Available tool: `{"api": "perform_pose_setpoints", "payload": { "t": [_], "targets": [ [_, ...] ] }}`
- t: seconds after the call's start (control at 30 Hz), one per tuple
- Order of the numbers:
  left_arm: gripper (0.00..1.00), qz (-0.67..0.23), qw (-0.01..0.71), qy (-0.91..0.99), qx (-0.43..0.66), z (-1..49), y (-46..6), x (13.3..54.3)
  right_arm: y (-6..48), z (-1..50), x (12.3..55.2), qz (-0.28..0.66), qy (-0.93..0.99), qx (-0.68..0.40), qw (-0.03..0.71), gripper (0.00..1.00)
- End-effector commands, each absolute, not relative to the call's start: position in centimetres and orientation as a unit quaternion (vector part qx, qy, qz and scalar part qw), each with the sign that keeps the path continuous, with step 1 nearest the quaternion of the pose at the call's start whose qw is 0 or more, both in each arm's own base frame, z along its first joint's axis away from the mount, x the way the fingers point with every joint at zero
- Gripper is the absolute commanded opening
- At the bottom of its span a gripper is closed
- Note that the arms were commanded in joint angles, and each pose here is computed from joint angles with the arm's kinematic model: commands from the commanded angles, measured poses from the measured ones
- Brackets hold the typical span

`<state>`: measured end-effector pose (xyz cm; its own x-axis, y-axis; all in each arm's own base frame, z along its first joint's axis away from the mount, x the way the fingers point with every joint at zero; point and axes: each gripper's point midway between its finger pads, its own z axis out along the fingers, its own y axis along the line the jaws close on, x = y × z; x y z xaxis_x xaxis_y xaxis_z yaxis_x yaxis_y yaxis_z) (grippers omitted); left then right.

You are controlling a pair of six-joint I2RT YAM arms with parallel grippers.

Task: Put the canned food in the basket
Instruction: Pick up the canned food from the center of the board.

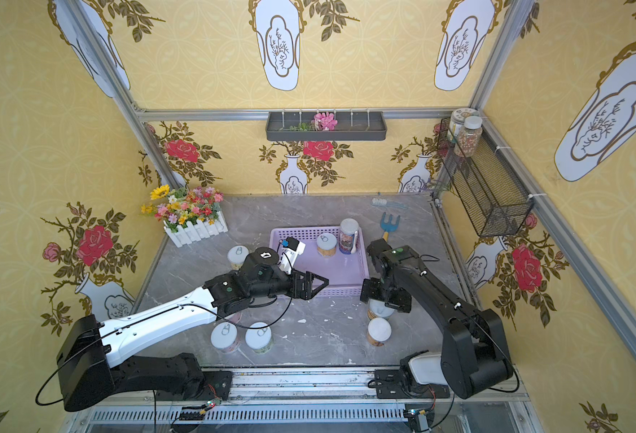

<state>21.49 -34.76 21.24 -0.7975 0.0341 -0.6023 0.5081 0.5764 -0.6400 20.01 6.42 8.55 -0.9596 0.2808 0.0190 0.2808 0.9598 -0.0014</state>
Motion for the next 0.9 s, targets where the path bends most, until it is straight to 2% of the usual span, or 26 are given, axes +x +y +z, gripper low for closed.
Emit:
{"api": "perform_pose_setpoints", "payload": {
  "t": [0.0,0.33,0.87],
  "targets": [
    [1.00,-0.428,0.276,0.844,0.169,21.1,-34.9,21.5,6.4,8.0,19.8,-0.001,-0.988,-0.151,0.018,0.98],
    [1.00,-0.427,0.272,0.844,0.175,21.1,-35.3,21.7,7.0,6.9,20.2,-0.018,-0.988,-0.152,0.019,0.85],
    [1.00,-0.423,0.271,0.846,0.178,21.2,-35.6,21.9,6.3,7.7,20.2,0.000,-0.988,-0.153,0.010,0.76]
  ]
}}
